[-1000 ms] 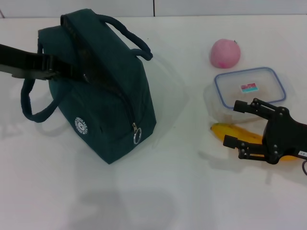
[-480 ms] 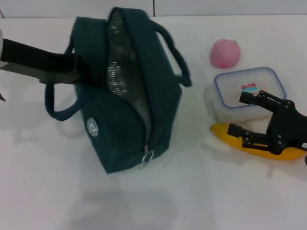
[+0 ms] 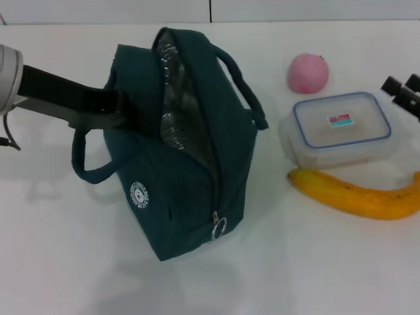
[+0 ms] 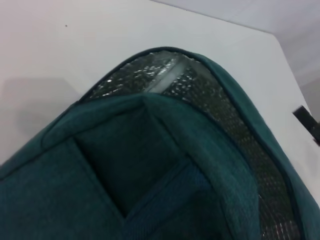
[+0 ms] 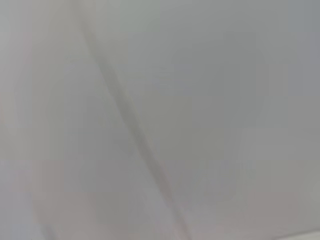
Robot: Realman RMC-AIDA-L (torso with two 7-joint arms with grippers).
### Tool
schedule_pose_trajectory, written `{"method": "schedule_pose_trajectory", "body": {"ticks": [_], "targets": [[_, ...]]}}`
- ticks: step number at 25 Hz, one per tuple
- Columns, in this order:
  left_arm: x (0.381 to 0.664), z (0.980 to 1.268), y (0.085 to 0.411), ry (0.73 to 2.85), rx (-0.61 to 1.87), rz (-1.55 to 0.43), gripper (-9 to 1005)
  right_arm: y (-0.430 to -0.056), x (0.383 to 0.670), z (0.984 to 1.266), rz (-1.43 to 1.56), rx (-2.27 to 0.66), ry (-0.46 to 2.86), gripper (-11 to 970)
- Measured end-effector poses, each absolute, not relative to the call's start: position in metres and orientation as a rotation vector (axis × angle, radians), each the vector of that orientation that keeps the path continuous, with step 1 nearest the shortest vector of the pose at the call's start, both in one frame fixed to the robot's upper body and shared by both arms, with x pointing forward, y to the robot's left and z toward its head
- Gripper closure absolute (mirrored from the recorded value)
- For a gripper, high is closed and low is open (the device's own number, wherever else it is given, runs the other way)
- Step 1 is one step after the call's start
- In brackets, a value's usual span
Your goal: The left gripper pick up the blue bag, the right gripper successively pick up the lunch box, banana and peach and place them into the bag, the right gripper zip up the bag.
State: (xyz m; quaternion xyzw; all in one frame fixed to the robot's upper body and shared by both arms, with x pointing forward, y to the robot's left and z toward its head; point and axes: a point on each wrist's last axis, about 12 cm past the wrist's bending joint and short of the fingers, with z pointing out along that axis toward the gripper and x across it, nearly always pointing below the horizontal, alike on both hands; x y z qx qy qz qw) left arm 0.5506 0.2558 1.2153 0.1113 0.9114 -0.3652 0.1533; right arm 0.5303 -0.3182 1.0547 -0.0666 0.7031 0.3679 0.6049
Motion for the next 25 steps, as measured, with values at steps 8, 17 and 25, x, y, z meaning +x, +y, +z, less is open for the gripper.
{"method": "schedule_pose_trajectory", "body": {"ticks": [8,17,25], "targets": [[0.549,1.221,0.251,2.585,0.337,-1.104,960,-0.320,0.545,1.036,0.816,0.075,1.775,90],[0.550,1.223,0.249,2.581,0.342,-1.109,960,-0.296,0.548,1.022,0.878,0.084,1.876,88],[0.550,1.222,0.248,2.581,0.340,-1.117,960,-0.292,0.537,1.019,0.977,0.097,1.904,87]]}}
